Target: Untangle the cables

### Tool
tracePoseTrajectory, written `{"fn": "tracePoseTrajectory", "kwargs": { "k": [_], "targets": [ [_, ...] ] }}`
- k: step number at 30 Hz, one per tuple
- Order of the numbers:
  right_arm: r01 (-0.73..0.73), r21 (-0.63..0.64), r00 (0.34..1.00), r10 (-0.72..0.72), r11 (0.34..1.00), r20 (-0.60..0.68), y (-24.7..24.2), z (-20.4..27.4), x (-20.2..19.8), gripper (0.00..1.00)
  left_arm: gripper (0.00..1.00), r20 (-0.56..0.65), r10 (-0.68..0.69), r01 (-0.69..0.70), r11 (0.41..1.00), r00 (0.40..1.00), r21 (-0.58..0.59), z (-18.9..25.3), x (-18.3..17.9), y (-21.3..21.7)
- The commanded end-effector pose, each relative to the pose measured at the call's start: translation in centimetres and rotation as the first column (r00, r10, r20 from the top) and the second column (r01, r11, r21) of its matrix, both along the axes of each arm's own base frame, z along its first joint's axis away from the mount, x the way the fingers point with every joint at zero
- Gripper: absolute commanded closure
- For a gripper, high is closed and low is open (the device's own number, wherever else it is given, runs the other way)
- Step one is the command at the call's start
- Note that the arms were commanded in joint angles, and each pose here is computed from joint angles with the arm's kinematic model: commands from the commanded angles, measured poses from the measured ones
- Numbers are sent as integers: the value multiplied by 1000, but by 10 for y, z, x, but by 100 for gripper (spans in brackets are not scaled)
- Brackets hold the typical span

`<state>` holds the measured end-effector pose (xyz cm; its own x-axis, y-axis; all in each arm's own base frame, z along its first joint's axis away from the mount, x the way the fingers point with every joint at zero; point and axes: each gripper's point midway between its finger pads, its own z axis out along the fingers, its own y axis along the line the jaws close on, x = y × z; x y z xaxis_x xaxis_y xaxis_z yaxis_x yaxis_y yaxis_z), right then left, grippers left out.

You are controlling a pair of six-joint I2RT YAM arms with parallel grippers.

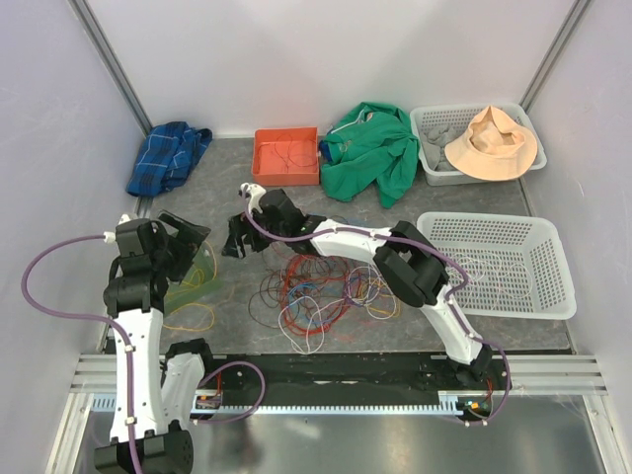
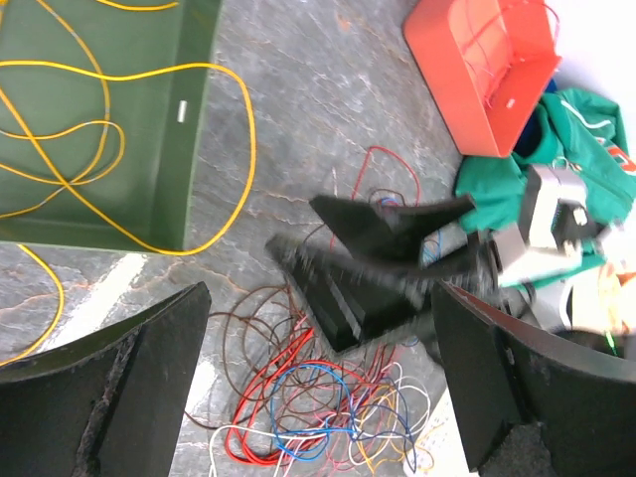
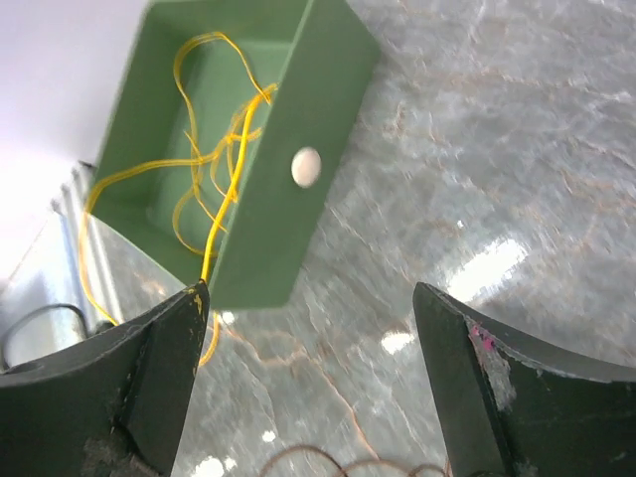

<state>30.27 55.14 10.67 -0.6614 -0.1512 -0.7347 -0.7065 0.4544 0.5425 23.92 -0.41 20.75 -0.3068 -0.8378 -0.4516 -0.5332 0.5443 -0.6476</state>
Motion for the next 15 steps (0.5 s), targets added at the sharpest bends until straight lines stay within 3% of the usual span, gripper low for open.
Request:
{"fn": "tracePoseTrajectory", "kwargs": {
  "k": [1,10,15],
  "targets": [
    [-78,175,997,80,981,-7,26,31,-14,9,0,64,-61,60,998,996,18,15,3,-7],
    [-110,276,991,126,955,-41,37,39,-19,16,1,54,-67,66,998,996,22,10,1,-10],
    [-123,257,987,145,959,-68,46,26,-18,23,1,49,-61,60,998,997,24,10,-1,-9]
  ]
}}
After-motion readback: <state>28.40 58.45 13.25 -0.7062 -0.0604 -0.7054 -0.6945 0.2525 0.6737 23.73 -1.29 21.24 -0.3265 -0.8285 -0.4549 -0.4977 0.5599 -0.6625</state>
